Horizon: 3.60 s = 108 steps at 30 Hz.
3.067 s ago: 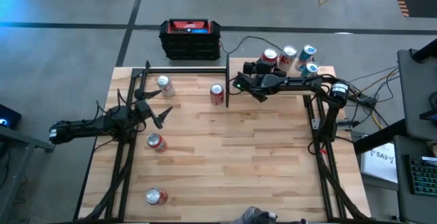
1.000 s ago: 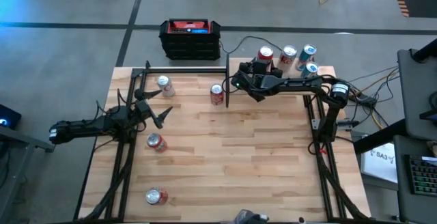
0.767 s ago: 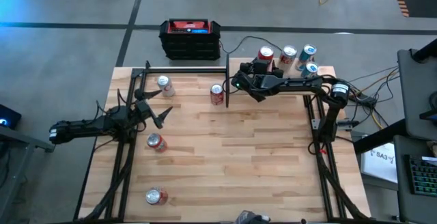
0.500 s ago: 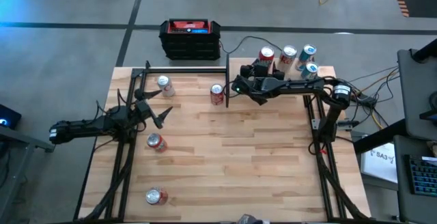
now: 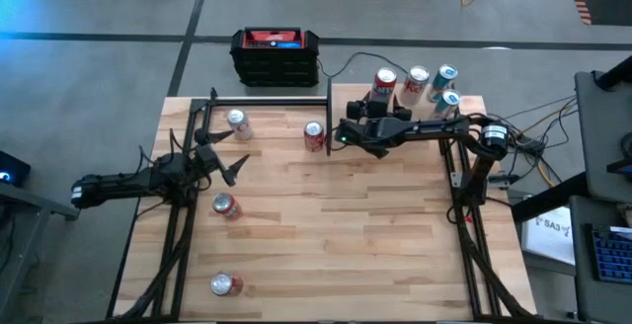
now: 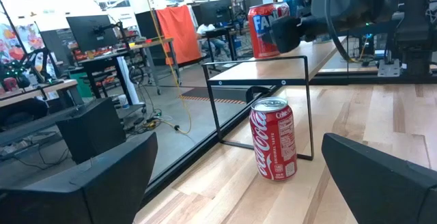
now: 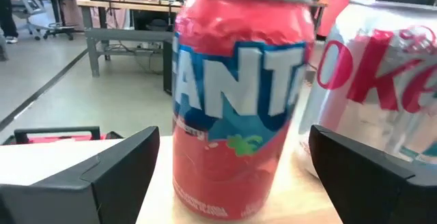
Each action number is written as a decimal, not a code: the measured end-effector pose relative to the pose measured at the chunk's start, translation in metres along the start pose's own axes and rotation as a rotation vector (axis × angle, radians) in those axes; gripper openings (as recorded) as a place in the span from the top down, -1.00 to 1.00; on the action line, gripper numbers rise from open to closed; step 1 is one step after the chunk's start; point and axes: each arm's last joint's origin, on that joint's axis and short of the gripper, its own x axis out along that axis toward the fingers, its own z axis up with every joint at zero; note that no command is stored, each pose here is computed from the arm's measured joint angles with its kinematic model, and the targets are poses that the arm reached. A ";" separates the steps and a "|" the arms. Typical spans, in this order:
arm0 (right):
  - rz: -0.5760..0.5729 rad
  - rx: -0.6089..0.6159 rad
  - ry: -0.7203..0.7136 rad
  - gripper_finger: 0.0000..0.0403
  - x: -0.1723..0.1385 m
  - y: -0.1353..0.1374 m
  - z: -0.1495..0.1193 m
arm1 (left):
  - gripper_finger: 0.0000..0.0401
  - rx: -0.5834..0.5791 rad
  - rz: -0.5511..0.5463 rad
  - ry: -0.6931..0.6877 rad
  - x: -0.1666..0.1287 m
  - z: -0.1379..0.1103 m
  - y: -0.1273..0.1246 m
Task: Place canned beverage on shelf
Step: Put the top red white soda can on the shelf
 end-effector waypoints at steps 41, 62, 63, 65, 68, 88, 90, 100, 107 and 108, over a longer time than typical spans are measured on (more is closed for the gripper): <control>0.498 -0.093 0.992 -0.78 -0.154 -0.078 0.013 | -0.99 0.000 0.000 0.000 0.000 0.000 0.000; 0.983 -0.275 0.465 -0.78 -0.259 -0.089 -0.024 | -0.99 0.000 -0.001 0.000 0.000 0.000 0.000; 1.008 -0.297 0.431 -0.78 -0.261 -0.088 -0.022 | -0.99 0.000 -0.001 0.000 0.000 0.000 0.000; 1.046 -0.305 0.411 -0.78 -0.262 -0.088 -0.015 | -0.99 0.000 0.000 0.000 0.000 0.000 0.000; 1.092 -0.309 0.423 -0.78 -0.262 -0.087 -0.006 | -0.99 0.000 0.000 0.000 0.000 0.000 0.000; 1.283 -0.065 0.237 -0.78 -0.143 -0.162 -0.028 | -0.99 0.000 0.000 0.000 0.000 0.000 0.000; 1.283 -0.029 0.247 -0.78 -0.130 -0.170 -0.029 | -0.99 0.000 0.000 0.000 0.000 0.000 0.000; 1.291 0.046 0.184 -0.78 -0.092 -0.205 -0.040 | -0.99 0.000 0.000 0.000 0.000 0.000 0.000; 1.328 0.135 0.149 -0.78 -0.075 -0.222 -0.048 | -0.99 0.000 0.000 0.000 0.000 0.000 0.000; 1.327 0.151 0.145 -0.78 -0.073 -0.224 -0.049 | -0.99 0.000 0.000 0.000 0.000 0.000 0.000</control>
